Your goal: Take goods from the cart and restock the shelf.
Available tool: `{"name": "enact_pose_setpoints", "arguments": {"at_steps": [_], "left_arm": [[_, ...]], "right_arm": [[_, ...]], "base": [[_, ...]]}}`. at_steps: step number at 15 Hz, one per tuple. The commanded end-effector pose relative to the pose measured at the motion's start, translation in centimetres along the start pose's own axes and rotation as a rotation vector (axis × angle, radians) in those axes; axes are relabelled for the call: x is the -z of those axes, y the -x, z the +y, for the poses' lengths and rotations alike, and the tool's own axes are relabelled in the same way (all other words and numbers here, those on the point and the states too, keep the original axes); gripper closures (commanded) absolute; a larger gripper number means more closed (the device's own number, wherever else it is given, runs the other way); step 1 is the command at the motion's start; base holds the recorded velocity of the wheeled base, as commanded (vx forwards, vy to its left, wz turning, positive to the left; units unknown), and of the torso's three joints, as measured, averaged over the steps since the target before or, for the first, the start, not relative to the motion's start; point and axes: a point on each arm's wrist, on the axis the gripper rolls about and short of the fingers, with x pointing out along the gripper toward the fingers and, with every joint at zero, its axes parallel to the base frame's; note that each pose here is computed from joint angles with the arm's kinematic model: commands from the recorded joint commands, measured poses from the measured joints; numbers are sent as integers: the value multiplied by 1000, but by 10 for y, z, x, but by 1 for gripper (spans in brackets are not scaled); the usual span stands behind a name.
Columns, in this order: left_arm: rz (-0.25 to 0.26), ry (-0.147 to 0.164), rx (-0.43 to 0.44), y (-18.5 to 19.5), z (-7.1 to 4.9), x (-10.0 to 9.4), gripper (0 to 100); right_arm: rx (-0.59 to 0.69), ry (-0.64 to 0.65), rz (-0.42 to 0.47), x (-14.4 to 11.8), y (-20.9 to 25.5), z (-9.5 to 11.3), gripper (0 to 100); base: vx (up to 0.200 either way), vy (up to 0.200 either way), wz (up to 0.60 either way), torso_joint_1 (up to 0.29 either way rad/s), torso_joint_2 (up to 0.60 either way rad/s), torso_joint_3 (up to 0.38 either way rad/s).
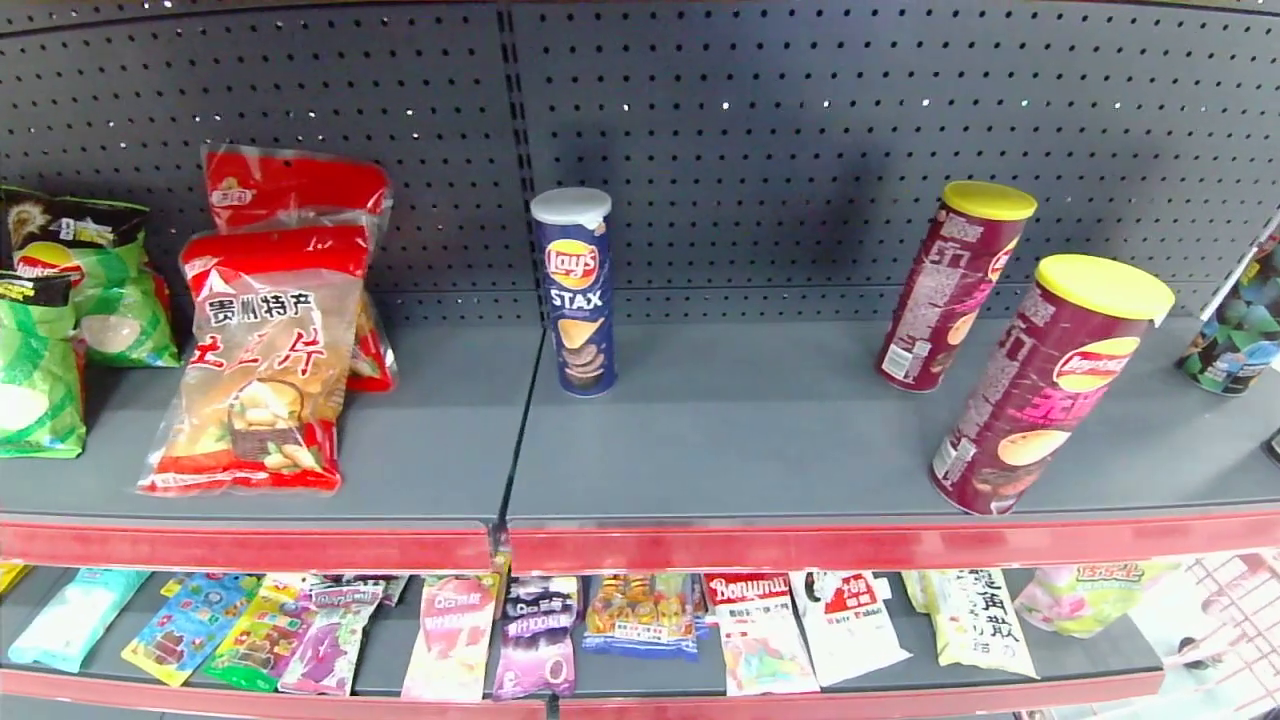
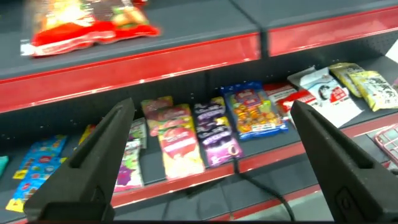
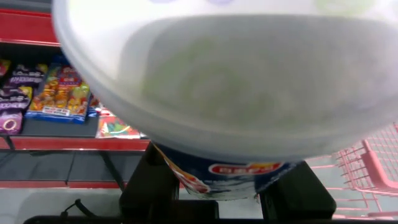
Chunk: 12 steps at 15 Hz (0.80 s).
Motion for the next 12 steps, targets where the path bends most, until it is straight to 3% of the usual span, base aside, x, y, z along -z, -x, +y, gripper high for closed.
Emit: {"name": "enact_pose_setpoints", "arguments": {"at_steps": [1,3,7,12], "left_arm": [[-1,0,0,0,0,0,0],[1,0,-1,0,0,0,0],[1,0,-1,0,0,0,0],[1,2,-3,0,0,0,0]], "right_arm": [[0,0,-3,0,0,0,100],[-1,0,0,1,0,0,100],[-1,0,0,1,0,0,100],[-2,1,6,3,-1,1,100]], "base": [[0,200,0,2,2,2],[0,200,0,2,-2,0],[0,0,0,0,0,0],[200,0,0,-2,2,5]]}}
